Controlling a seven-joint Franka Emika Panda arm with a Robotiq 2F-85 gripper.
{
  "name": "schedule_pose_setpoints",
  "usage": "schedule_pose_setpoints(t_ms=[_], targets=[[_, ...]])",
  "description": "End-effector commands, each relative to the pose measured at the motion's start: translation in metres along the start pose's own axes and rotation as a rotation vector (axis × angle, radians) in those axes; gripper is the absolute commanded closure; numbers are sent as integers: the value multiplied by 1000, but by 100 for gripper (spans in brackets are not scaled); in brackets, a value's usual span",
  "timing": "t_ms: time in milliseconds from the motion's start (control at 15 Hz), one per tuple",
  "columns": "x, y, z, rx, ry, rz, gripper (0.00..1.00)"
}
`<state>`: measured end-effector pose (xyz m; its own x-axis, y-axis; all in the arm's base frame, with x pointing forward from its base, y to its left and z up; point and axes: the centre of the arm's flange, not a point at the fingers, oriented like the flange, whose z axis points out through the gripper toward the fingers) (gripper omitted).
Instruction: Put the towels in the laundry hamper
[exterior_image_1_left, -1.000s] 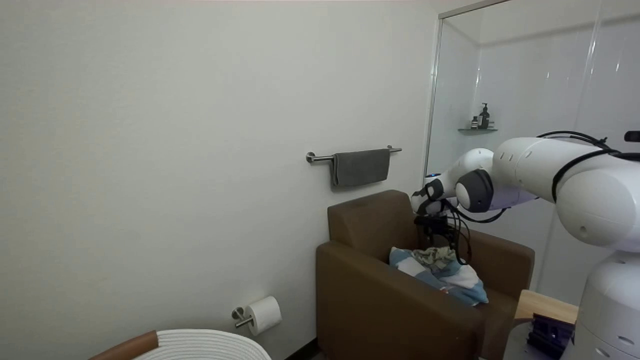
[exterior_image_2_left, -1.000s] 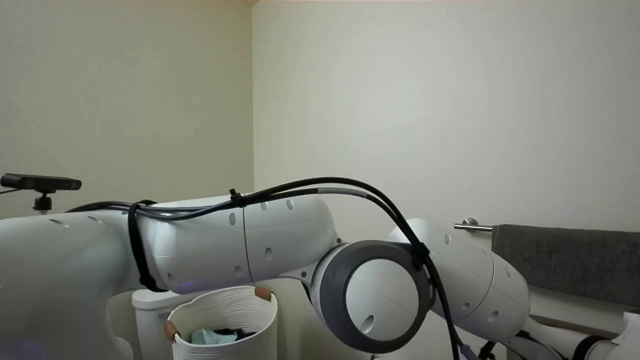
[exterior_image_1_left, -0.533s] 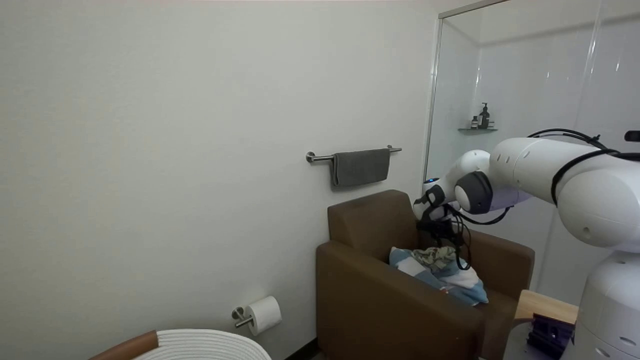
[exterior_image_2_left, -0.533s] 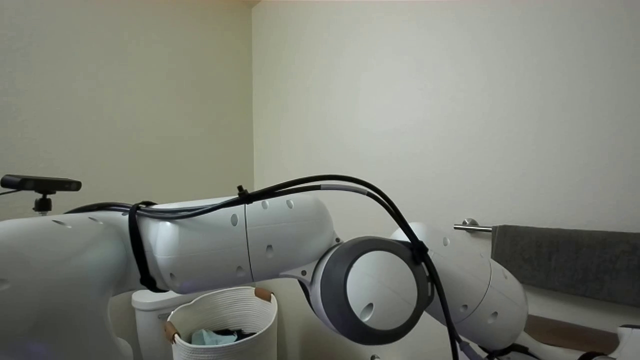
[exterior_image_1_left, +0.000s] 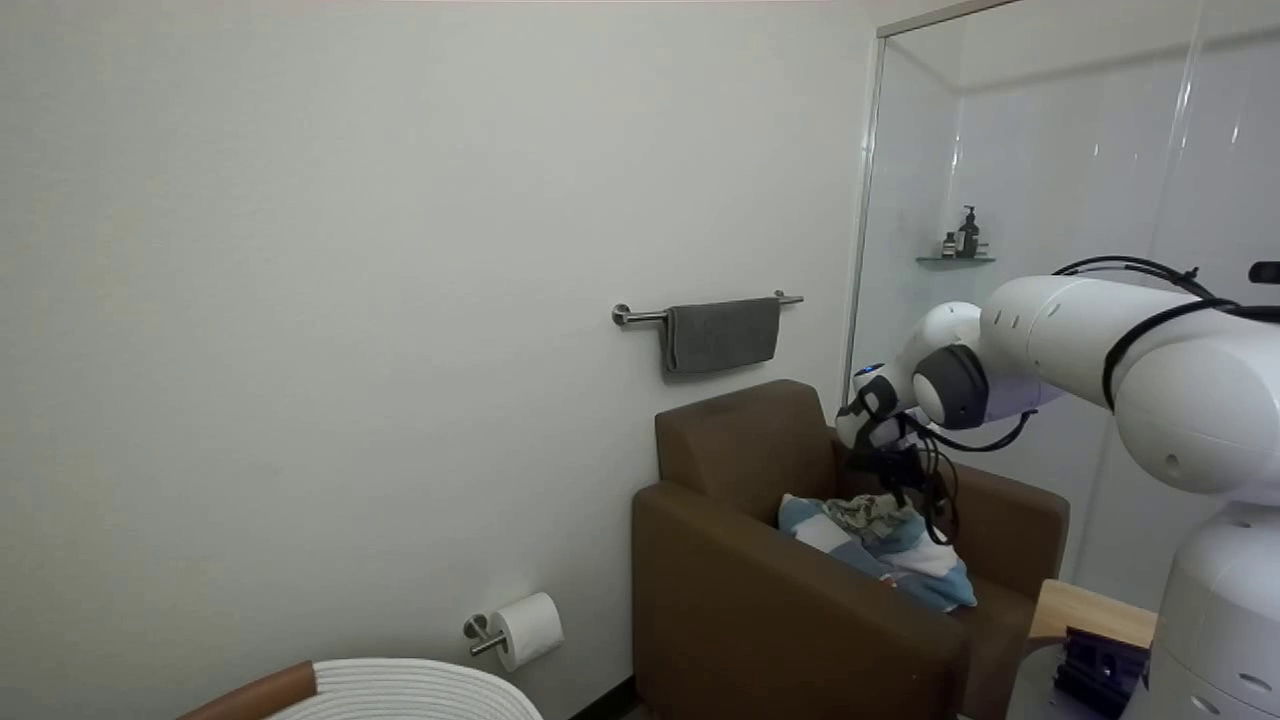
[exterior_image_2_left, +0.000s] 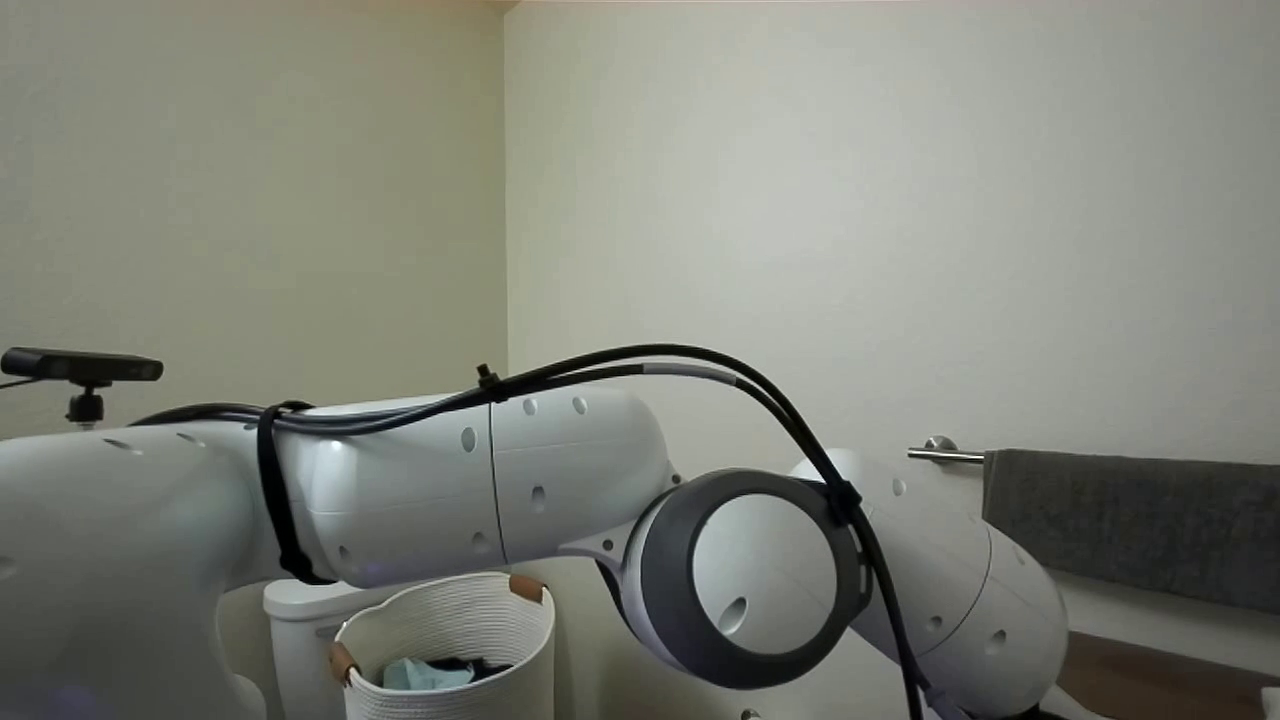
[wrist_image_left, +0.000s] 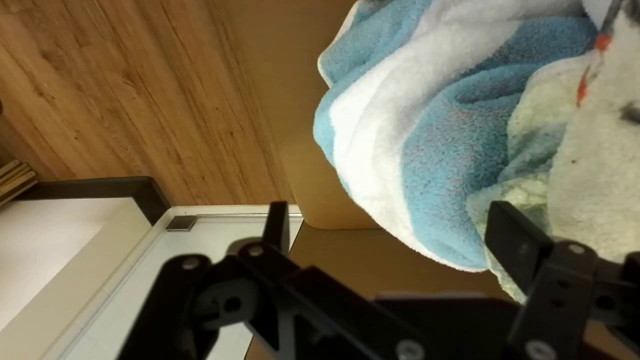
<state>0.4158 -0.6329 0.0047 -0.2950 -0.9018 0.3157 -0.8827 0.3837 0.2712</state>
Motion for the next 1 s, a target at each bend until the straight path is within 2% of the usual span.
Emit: schedule_pose_setpoints(t_ms=[0,67,267,333,533,733,800,933], targets=[[28,-56,9,-60,-36,-107,0],[-1,1,-1,-25,-11,-35,0],[-2,-2,-12,-41,-26,-75,0],[-7,1,-24,-14,-31,-65,0],[-20,-41,-52,184,-16,-76,0],[-22,-84,-76,354,75,-28,0],[-18,-98,-77,396,85,2,0],[-8,-114,-65,431,86,48,0]])
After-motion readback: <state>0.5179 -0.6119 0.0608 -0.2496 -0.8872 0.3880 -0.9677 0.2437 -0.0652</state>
